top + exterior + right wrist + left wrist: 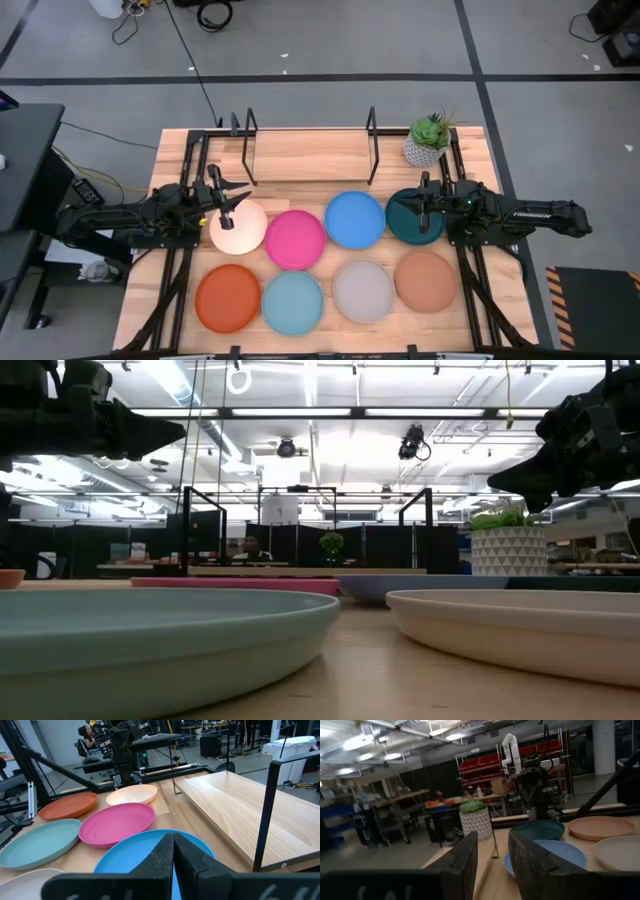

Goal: Place and stack plates onto a shelf

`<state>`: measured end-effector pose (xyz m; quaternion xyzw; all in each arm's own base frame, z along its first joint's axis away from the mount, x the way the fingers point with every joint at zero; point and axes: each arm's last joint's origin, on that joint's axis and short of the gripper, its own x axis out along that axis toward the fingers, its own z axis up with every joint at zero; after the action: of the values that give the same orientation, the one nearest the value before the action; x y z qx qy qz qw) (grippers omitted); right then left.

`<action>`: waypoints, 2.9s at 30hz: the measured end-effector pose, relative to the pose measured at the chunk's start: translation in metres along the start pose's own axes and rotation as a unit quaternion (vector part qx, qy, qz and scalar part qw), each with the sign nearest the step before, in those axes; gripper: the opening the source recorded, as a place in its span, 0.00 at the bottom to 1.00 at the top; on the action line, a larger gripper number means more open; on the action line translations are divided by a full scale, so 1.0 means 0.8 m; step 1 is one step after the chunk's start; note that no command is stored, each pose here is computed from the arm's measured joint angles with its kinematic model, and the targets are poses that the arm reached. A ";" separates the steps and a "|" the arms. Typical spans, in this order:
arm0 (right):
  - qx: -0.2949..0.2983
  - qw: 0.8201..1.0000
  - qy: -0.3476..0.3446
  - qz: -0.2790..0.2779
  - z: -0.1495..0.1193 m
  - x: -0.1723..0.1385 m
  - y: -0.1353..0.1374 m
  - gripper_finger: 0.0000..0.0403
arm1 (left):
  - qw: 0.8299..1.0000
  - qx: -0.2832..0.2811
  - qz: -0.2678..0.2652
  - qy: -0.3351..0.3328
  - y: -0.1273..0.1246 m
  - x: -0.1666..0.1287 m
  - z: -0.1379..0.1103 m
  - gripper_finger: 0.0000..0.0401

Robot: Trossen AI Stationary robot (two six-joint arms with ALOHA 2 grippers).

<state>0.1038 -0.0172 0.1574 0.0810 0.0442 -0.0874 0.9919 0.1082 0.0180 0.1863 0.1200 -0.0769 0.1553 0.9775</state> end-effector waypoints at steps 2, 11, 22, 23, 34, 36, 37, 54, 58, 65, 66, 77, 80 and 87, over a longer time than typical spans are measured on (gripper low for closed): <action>0.000 1.000 0.000 0.000 0.000 0.000 0.000 0.04 | 1.000 0.014 0.000 -0.001 0.000 0.000 0.000 0.29; 0.000 1.000 -0.001 0.000 0.000 0.000 0.000 0.04 | 1.000 0.010 0.000 -0.001 0.000 0.000 0.000 0.29; 0.001 0.998 -0.053 0.016 0.013 -0.001 0.003 0.04 | 0.998 -0.071 0.000 -0.003 0.000 0.000 0.001 0.29; -0.003 0.998 -0.058 0.020 0.014 -0.001 0.003 0.04 | 0.997 -0.071 0.000 -0.003 0.000 0.000 0.001 0.29; -0.026 0.997 -0.066 0.025 0.016 -0.001 0.004 0.04 | 0.993 -0.105 0.009 -0.060 0.004 -0.001 0.014 0.29; -0.031 0.997 -0.068 0.014 0.016 -0.001 0.003 0.04 | 0.990 -0.108 0.013 -0.086 0.005 -0.002 0.020 0.29; -0.031 0.997 -0.069 0.002 0.016 -0.001 0.002 0.04 | 0.989 -0.109 0.015 -0.094 0.006 -0.002 0.022 0.29; -0.009 0.998 -0.039 -0.053 0.012 0.014 -0.003 0.04 | 0.994 -0.035 0.073 -0.077 0.010 -0.002 0.021 0.29; 0.013 0.999 -0.010 -0.035 0.016 0.022 0.001 0.04 | 0.994 -0.057 0.066 -0.063 0.008 -0.002 0.017 0.29; -0.005 0.999 0.044 -0.028 0.022 0.042 0.009 0.12 | 0.995 -0.061 0.059 -0.055 0.007 -0.001 0.015 0.29; -0.007 0.998 0.051 -0.021 0.025 0.046 0.012 0.13 | 0.995 -0.065 0.058 -0.055 0.007 -0.001 0.015 0.29; -0.063 0.984 0.169 -0.007 0.040 0.090 0.047 0.32 | 0.995 -0.065 0.038 -0.064 0.006 -0.001 0.016 0.29; -0.081 0.977 0.198 0.003 0.034 0.103 0.056 0.35 | 0.994 -0.068 0.041 -0.078 0.007 -0.002 0.019 0.29; -0.127 0.957 0.258 0.038 0.016 0.136 0.086 0.39 | 0.990 -0.076 0.047 -0.113 0.010 -0.004 0.028 0.29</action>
<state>0.2236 0.0293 0.1696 -0.0242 0.3066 -0.0190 0.9514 0.1006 0.0185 0.2086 0.0579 -0.2041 0.1805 0.9604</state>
